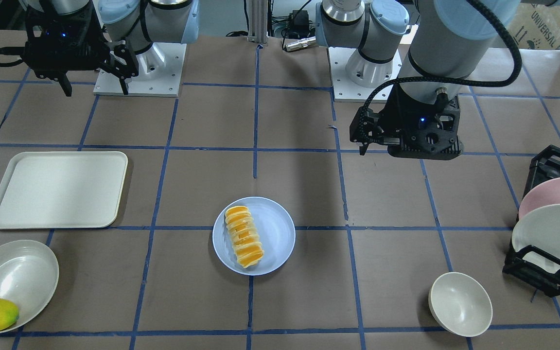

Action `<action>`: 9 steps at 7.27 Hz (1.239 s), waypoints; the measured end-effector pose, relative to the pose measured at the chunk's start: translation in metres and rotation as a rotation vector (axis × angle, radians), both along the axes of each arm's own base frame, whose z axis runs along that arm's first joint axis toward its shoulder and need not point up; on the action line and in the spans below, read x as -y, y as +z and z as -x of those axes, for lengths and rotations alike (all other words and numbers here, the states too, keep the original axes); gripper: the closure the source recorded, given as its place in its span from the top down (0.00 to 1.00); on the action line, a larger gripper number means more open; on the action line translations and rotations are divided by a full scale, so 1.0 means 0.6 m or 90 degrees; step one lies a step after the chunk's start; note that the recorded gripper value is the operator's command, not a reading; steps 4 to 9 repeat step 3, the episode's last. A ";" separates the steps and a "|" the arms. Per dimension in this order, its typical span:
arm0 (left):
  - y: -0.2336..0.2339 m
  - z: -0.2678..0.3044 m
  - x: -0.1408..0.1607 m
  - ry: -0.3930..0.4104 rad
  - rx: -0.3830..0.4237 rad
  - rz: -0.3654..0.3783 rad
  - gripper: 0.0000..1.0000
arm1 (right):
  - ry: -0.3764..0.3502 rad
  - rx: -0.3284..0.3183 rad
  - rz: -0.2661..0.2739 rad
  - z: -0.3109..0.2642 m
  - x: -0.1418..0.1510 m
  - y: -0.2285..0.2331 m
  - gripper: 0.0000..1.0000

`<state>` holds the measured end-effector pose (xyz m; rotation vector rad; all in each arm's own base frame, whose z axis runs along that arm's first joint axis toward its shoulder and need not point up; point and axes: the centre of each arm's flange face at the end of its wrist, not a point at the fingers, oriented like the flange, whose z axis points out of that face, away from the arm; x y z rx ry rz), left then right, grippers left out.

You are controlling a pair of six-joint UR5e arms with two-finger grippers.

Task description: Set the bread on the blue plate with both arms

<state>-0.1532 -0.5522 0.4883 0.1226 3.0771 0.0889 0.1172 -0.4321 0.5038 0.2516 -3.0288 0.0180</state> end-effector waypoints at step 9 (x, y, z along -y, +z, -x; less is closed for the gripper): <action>0.001 0.001 0.002 0.022 0.002 0.000 1.00 | 0.011 0.073 -0.004 -0.026 -0.003 -0.004 1.00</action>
